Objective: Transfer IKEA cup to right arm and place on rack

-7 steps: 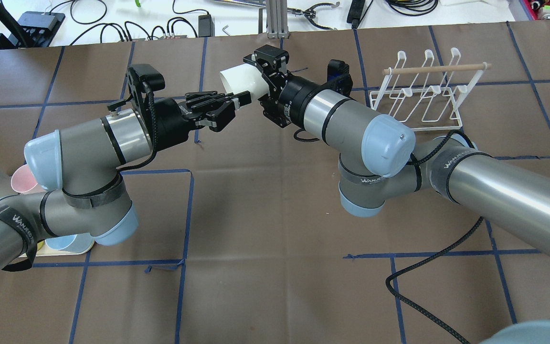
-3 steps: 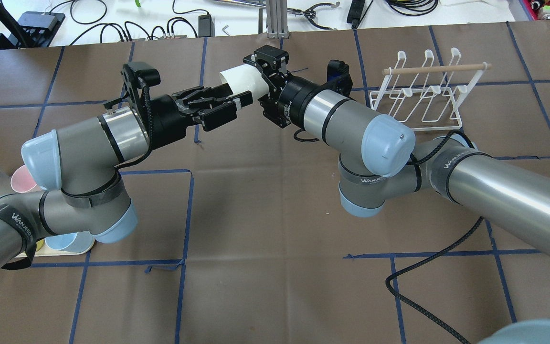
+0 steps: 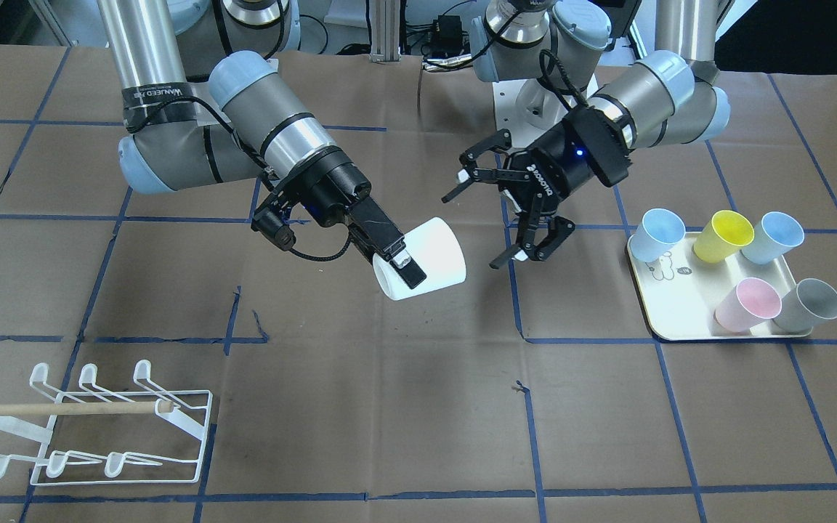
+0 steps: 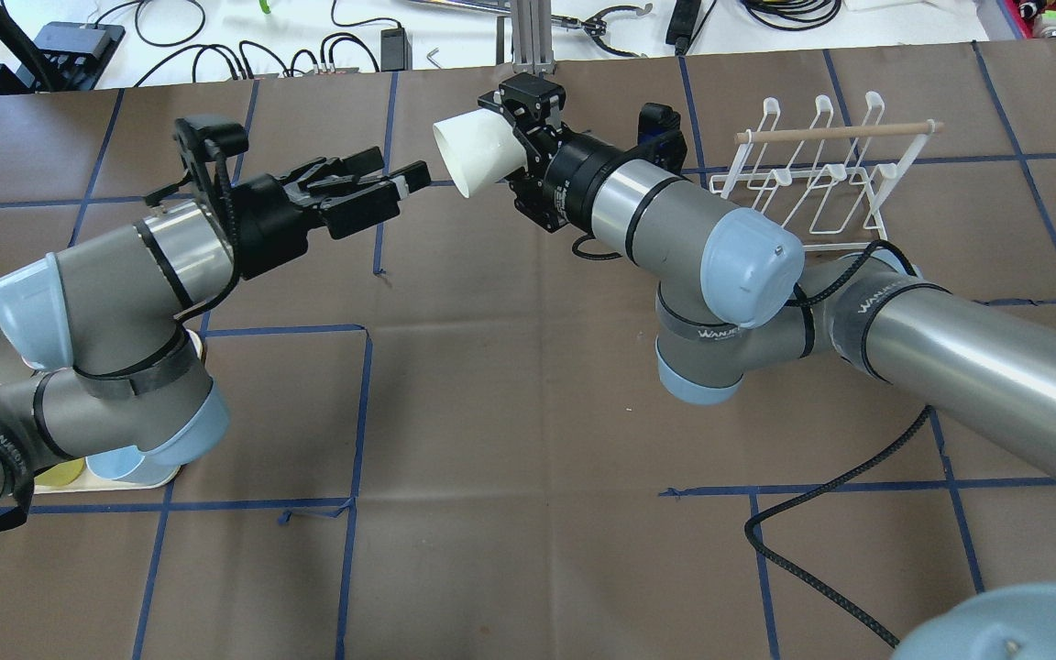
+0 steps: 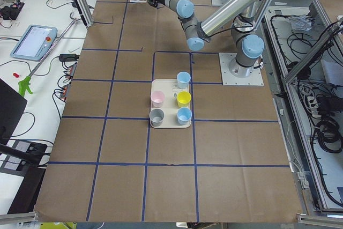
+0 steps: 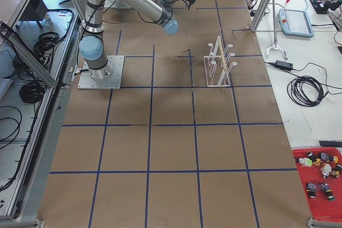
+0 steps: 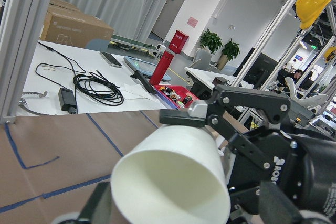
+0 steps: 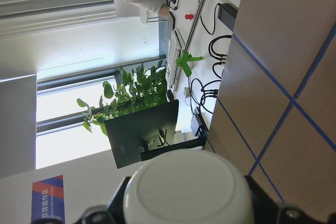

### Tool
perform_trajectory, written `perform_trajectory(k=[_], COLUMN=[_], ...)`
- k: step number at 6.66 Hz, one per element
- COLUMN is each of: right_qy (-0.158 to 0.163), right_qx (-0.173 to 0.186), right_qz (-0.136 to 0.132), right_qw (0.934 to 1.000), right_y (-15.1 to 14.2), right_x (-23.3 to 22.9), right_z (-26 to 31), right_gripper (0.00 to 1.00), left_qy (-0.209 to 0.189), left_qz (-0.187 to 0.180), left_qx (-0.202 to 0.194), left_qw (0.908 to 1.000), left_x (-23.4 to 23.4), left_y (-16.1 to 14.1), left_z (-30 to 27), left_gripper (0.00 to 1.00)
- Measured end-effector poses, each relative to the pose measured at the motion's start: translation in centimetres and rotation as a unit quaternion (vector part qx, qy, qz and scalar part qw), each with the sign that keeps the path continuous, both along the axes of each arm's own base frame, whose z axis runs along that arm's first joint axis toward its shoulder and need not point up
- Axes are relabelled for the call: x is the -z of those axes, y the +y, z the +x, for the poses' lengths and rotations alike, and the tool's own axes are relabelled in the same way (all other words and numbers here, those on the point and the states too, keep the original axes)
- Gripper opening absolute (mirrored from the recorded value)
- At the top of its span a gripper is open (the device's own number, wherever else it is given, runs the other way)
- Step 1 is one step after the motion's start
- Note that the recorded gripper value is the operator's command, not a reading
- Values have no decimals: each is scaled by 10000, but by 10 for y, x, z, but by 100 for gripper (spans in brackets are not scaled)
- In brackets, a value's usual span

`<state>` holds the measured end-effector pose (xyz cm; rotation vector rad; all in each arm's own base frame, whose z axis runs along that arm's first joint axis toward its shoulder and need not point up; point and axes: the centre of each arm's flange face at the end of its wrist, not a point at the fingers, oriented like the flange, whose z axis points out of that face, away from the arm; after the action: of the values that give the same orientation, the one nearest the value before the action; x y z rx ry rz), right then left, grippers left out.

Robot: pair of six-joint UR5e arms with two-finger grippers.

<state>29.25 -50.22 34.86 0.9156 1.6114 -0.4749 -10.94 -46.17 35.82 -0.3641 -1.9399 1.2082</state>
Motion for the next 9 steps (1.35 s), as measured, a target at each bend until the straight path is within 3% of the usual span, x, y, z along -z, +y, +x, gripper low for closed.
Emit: perform_trajectory(k=[1,3,4,5,6,7,9], right_qy=[130,721,1221,1891,2661,3462,4869], right_qx=[141,340,517,735,840,824,570], right_qz=[-191,-807,-1175,-1545,-1880,-2188,-2739], right_qw=[9996,9935,9842,9669,9417,9085,8274], right_y=[-20,-58,-77,-93,-105,-113,-123], right_x=[-3,-10,-12,-11,-7,-2,0], right_z=[-17,-54,-73,-90,-105,-120,-150], right_gripper=[14,11,9,9,9,9,9], left_qy=[33,-123,-251,-368,-523,-743,-1288], left_qz=[-13,-38,94,337,674,1099,2275], left_qx=[-156,-560,-875,-1165,-1455,-1704,-2026], left_qw=[9999,9983,9958,9919,9857,9764,9437], left_x=[0,-11,-23,-36,-48,-65,-114], left_y=[-1,-9,-23,-42,-64,-88,-129], left_z=[19,34,42,50,57,55,32], left_gripper=[100,100,100,100,100,100,100])
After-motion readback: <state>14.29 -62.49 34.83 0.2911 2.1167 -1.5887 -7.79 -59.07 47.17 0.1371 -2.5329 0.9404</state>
